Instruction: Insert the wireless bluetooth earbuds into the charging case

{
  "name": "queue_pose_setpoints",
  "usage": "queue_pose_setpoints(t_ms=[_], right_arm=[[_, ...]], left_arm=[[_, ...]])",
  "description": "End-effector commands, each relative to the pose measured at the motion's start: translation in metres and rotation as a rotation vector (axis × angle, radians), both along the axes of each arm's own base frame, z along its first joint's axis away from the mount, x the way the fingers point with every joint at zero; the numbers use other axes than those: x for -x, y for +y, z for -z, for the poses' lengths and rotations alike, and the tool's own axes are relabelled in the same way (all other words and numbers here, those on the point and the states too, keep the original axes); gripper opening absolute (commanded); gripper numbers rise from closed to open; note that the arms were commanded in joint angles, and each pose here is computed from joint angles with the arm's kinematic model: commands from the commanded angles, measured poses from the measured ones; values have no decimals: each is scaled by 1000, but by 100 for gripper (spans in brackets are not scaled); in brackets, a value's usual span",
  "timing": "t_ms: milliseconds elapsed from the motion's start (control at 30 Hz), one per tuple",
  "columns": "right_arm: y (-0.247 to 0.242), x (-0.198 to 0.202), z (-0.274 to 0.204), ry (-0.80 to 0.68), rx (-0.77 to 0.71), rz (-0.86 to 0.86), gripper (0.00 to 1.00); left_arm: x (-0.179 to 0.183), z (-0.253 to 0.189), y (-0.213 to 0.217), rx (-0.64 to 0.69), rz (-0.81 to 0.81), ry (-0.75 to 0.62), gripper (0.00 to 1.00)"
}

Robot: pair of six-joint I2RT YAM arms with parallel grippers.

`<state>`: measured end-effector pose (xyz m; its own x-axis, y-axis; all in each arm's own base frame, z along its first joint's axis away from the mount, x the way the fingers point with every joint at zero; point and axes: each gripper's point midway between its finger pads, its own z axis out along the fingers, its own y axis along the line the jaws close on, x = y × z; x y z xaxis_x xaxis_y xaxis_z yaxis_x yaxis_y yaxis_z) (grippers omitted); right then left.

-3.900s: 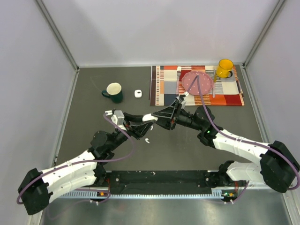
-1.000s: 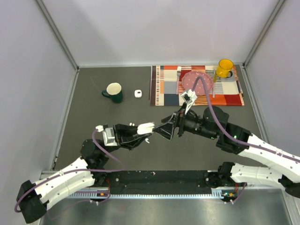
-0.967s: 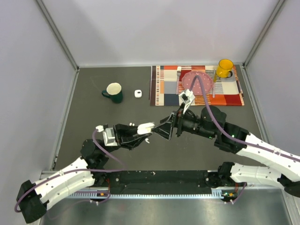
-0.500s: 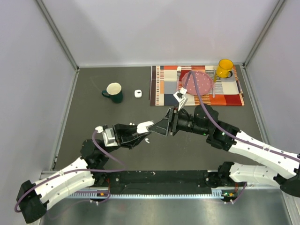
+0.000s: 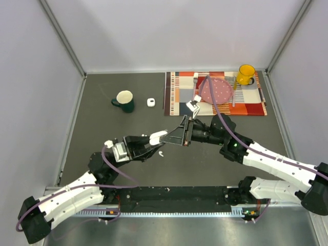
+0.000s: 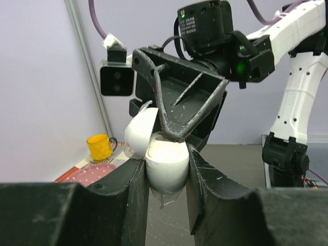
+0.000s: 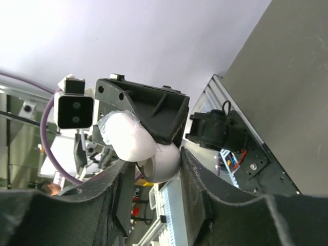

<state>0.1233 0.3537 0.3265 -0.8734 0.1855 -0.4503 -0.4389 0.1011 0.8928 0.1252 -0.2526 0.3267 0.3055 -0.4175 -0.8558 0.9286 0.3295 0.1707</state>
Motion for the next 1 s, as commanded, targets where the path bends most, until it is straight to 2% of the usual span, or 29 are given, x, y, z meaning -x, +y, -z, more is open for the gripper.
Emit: queue_pose_setpoints(t_ms=[0, 133, 300, 533, 967], right_arm=[[3, 7, -27, -6, -112, -55, 32], [1, 6, -30, -11, -123, -45, 23], [-2, 7, -34, -25, -142, -41, 13], [-3, 7, -35, -26, -152, -34, 8], [-3, 5, -33, -24, -152, -25, 6]], left_arm=[[8, -25, 3, 45, 15, -75, 0], [4, -24, 3, 50, 4, -41, 0], [-1, -23, 5, 66, -8, 12, 10], [-6, -23, 7, 81, -32, 41, 16], [-10, -22, 10, 94, -57, 60, 32]])
